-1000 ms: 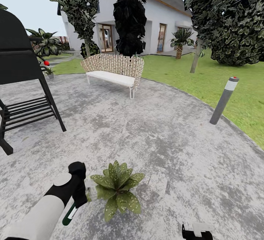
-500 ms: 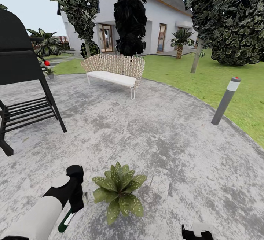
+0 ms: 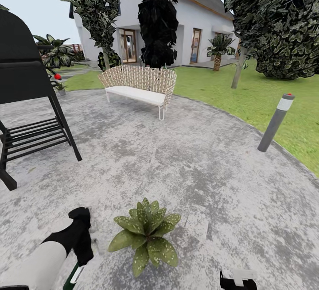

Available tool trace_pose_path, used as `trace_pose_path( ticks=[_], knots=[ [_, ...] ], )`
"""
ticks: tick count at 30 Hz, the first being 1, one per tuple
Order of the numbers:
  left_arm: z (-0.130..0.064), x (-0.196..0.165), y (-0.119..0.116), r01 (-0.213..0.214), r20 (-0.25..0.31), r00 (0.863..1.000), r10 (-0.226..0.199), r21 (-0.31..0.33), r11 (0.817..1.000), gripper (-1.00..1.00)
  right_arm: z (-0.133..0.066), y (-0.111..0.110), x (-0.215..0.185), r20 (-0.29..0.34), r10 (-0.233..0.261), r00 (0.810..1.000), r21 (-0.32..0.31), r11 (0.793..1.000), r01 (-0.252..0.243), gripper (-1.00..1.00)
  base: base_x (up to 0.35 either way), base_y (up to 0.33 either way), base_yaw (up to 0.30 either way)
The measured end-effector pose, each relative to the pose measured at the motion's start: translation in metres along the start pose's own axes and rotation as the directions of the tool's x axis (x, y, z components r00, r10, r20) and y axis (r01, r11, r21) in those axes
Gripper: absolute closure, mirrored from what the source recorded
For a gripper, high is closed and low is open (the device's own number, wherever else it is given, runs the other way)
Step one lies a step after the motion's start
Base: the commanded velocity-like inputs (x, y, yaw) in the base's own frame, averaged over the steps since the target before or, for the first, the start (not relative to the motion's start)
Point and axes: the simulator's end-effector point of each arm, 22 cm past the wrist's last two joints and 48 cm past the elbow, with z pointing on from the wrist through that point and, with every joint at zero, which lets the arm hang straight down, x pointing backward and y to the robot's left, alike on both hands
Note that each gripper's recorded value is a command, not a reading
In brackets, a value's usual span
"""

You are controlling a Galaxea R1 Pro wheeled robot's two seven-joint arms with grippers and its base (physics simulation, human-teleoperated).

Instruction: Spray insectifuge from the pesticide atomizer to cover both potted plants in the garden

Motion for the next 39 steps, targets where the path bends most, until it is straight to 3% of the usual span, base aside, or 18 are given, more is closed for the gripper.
trace_pose_path(
  ticks=[1, 3, 7, 11, 16, 18, 20, 27, 32, 39],
  knots=[
    [-0.001, 0.004, 0.005, 0.009, 0.018, 1.000, -0.009, 0.002, 1.000, 1.00, 0.000, 0.000, 0.000, 0.000, 0.000, 1.000, 0.000, 1.000, 0.000, -1.00, 0.000, 0.000, 0.000],
    [-0.004, 0.003, 0.010, -0.018, 0.035, 0.999, 0.018, -0.007, 1.000, 1.00, 0.000, 0.000, 0.000, 0.000, 0.000, 1.000, 0.000, 1.000, 0.000, -1.00, 0.000, 0.000, 0.000],
    [-0.010, -0.011, 0.017, -0.161, 0.045, 0.985, 0.164, -0.059, 0.985, 1.00, 0.000, 0.000, 0.000, 0.000, 0.000, 1.000, 0.000, 1.000, 0.000, -1.00, 0.000, 0.000, 0.000],
    [-0.011, -0.029, 0.017, -0.305, -0.028, 0.952, 0.304, -0.135, 0.943, 1.00, 0.000, 0.000, 0.000, 0.000, 0.000, 1.000, 0.000, 1.000, 0.000, -1.00, 0.000, 0.000, 0.000],
    [-0.005, -0.022, 0.013, -0.396, -0.121, 0.916, 0.382, -0.137, 0.908, 1.00, 0.000, -0.001, 0.000, 0.000, 0.000, 1.000, 0.001, 1.000, 0.000, -1.00, 0.000, 0.000, 0.000],
    [0.000, -0.016, 0.012, -0.414, -0.135, 0.908, 0.398, -0.124, 0.902, 1.00, 0.000, -0.001, 0.000, 0.000, 0.000, 1.000, 0.001, 1.000, 0.000, -1.00, 0.000, 0.000, 0.000],
    [0.002, -0.012, 0.013, -0.459, -0.126, 0.886, 0.446, -0.112, 0.881, 1.00, 0.000, 0.000, 0.000, 0.000, 0.000, 1.000, 0.001, 1.000, 0.000, -1.00, 0.000, 0.000, 0.000],
    [-0.011, -0.028, 0.017, -0.466, -0.093, 0.885, 0.457, -0.142, 0.873, 1.00, 0.000, 0.000, 0.000, 0.000, 0.000, 1.000, 0.001, 1.000, 0.000, -1.00, 0.000, 0.000, 0.000],
    [-0.027, -0.057, 0.010, -0.487, -0.056, 0.873, 0.485, -0.179, 0.855, 1.00, 0.000, 0.000, 0.000, 0.000, -0.001, 1.000, 0.000, 1.000, 0.001, -1.00, 0.000, 0.000, 0.000],
    [-0.017, -0.018, 0.026, -0.461, -0.098, 0.887, 0.451, -0.153, 0.874, 1.00, 0.000, 0.000, 0.000, 0.000, 0.000, 1.000, 0.000, 1.000, 0.000, -1.00, 0.000, 0.000, 0.000]
  ],
)
